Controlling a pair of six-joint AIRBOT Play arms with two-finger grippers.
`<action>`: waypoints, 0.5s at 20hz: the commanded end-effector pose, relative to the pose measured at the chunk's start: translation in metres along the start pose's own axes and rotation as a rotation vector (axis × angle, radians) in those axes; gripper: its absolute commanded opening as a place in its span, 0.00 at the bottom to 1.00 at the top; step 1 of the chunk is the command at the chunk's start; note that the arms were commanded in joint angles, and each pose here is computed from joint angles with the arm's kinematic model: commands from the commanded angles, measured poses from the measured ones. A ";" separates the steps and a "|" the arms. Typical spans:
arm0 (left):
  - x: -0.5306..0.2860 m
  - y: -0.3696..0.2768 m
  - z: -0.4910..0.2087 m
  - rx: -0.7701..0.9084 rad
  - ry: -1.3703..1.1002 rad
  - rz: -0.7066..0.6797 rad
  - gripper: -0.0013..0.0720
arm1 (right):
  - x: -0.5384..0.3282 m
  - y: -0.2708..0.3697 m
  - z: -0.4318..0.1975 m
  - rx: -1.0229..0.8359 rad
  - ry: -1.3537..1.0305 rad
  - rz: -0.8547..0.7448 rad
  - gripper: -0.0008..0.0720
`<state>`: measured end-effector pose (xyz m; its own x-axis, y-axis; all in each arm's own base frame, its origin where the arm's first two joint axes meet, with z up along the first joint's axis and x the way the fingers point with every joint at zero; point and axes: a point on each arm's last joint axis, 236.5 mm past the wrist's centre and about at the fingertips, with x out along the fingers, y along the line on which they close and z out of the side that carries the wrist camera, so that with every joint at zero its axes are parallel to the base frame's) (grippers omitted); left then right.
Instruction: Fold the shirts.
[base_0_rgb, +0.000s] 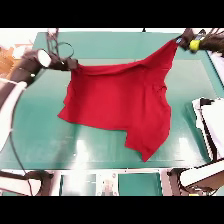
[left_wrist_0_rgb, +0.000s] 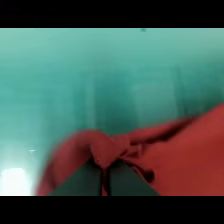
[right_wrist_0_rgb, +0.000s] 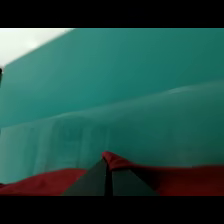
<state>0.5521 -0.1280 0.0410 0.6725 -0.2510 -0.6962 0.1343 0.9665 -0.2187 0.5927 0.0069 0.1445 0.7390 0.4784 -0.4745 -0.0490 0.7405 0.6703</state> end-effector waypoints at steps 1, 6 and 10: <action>0.058 0.005 -0.025 -0.052 0.007 -0.032 0.05 | 0.049 -0.052 -0.043 0.094 0.125 -0.034 0.03; 0.033 0.012 -0.014 -0.010 0.095 -0.046 0.94 | 0.019 -0.073 -0.056 0.137 0.230 -0.030 0.36; -0.045 0.075 0.010 0.100 0.220 0.057 0.93 | -0.037 -0.093 -0.090 0.192 0.401 -0.044 0.36</action>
<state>0.5678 -0.0912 0.0428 0.6058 -0.2578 -0.7527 0.1680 0.9662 -0.1957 0.5533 -0.0268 0.0550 0.5344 0.5700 -0.6241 0.0954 0.6931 0.7146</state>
